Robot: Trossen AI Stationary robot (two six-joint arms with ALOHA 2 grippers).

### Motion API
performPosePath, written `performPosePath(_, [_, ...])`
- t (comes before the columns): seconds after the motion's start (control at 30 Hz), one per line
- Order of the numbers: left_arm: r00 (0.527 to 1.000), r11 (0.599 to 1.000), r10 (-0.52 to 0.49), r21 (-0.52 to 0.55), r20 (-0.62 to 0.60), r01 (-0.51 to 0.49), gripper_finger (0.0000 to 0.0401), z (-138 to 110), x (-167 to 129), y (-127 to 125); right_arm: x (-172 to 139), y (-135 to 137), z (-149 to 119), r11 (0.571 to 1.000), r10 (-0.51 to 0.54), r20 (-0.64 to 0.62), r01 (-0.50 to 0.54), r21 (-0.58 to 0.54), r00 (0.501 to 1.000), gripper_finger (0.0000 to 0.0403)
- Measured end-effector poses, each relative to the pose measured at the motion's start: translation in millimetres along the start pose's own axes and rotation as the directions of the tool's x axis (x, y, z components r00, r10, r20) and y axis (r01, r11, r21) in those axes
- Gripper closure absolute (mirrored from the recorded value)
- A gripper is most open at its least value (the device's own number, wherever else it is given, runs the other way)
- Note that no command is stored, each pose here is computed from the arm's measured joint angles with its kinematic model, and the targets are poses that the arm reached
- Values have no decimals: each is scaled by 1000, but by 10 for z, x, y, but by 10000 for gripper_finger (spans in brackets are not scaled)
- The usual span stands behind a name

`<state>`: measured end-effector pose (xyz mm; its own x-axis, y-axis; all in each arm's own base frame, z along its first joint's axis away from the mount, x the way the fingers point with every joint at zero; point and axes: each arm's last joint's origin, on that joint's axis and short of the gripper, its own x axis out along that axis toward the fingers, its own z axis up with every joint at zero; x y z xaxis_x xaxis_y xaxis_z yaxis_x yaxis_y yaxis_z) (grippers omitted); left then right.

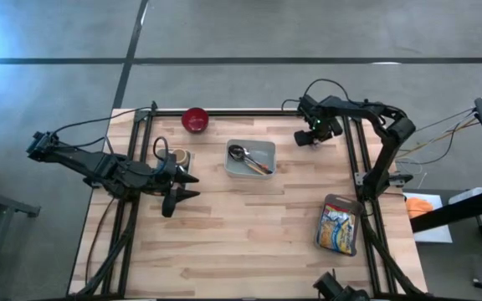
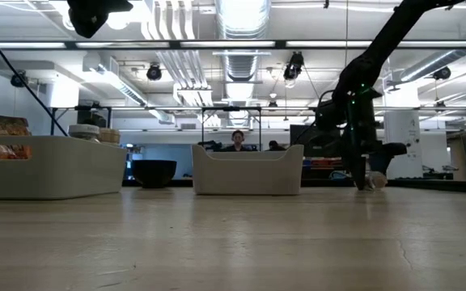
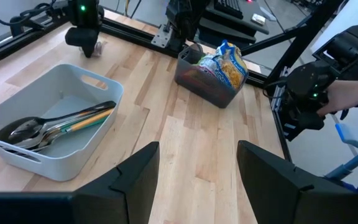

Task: Pick & Place Food Item
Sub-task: Put the brown seasoning bottle into the left gray bin

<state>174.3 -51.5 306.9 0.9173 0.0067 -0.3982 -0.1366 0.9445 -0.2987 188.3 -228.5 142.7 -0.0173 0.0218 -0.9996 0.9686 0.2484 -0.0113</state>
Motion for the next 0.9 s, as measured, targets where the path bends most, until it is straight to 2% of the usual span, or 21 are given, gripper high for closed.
performPosePath(0.33, [1000, 1000, 0, 0, 0, 0, 180, 0, 1, 0, -61, 32, 1, 1000, 10, 22, -9, -28, 1000, 218])
performPosePath(0.5, [1000, 1000, 23, 1, 13, -23, 180, 4, 0, 7, -307, 73, -61, 997, 51, 103, -45, -60, 993, 218])
performPosePath(0.63, [990, 992, 125, -16, 72, -124, 180, 25, 17, 27, -597, 128, -199, 986, 148, 194, -129, -109, 970, 218])
performPosePath(0.7, [976, 981, 190, -47, 108, -186, 180, 35, 53, 32, -753, 193, -304, 968, 231, 250, -195, -161, 940, 218])
performPosePath(0.77, [964, 972, 229, -85, 135, -219, 180, 24, 107, 32, -903, 271, -427, 933, 341, 310, -280, -224, 887, 218])
performPosePath(0.83, [957, 967, 249, -94, 148, -236, 180, 10, 167, 24, -1046, 350, -558, 881, 462, 375, -368, -297, 804, 218])
performPosePath(0.9, [954, 968, 247, -92, 169, -234, 180, 7, 229, 5, -1177, 426, -699, 809, 583, 424, -447, -382, 693, 218])
